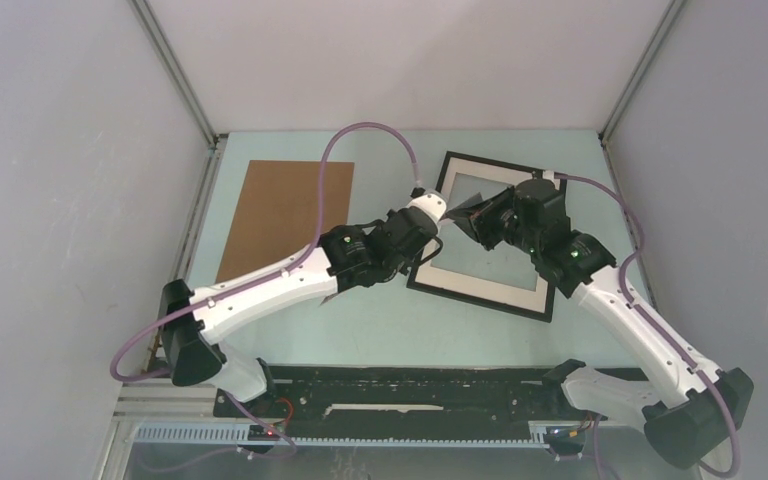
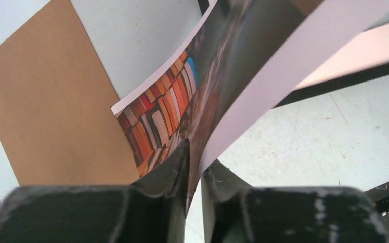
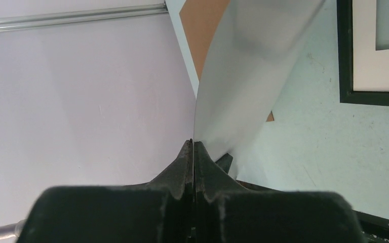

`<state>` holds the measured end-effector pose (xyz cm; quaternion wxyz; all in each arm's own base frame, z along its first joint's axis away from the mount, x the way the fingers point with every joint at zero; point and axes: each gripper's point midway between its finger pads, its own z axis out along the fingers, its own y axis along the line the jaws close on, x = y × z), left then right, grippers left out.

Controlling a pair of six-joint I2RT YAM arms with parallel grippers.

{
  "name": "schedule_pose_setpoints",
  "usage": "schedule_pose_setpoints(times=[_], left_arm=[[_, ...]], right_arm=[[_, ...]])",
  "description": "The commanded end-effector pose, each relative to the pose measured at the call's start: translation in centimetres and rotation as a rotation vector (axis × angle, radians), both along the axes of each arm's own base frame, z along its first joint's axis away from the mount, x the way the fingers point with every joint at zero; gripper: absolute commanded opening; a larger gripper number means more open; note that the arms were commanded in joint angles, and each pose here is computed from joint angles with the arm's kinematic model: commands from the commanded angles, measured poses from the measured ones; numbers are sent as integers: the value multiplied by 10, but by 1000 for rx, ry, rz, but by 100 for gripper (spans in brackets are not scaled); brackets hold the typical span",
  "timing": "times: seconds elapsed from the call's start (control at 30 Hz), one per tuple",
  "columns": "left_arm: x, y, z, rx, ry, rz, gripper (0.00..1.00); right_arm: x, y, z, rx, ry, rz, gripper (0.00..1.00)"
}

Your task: Put the photo into the frame

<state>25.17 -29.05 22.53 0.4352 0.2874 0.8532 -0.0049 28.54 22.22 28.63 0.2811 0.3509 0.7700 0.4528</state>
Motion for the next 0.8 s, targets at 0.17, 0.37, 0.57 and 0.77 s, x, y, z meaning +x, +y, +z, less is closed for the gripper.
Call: schedule_pose_setpoints(times=[0.17, 0.37, 0.57, 0.77], left_arm=[[-1, -11, 91, -132, -47, -103, 0], [0, -32, 162, -359, 14, -214, 0], [20, -81, 215, -778, 212, -324, 0], [80, -130, 205, -1177, 483, -323, 0]], right_arm=[[10, -43, 74, -103, -307, 31, 49], [-4, -156, 156, -447, -584, -89, 84], [-32, -226, 173, -698, -583, -332, 86], [-32, -219, 154, -641, -577, -319, 85]])
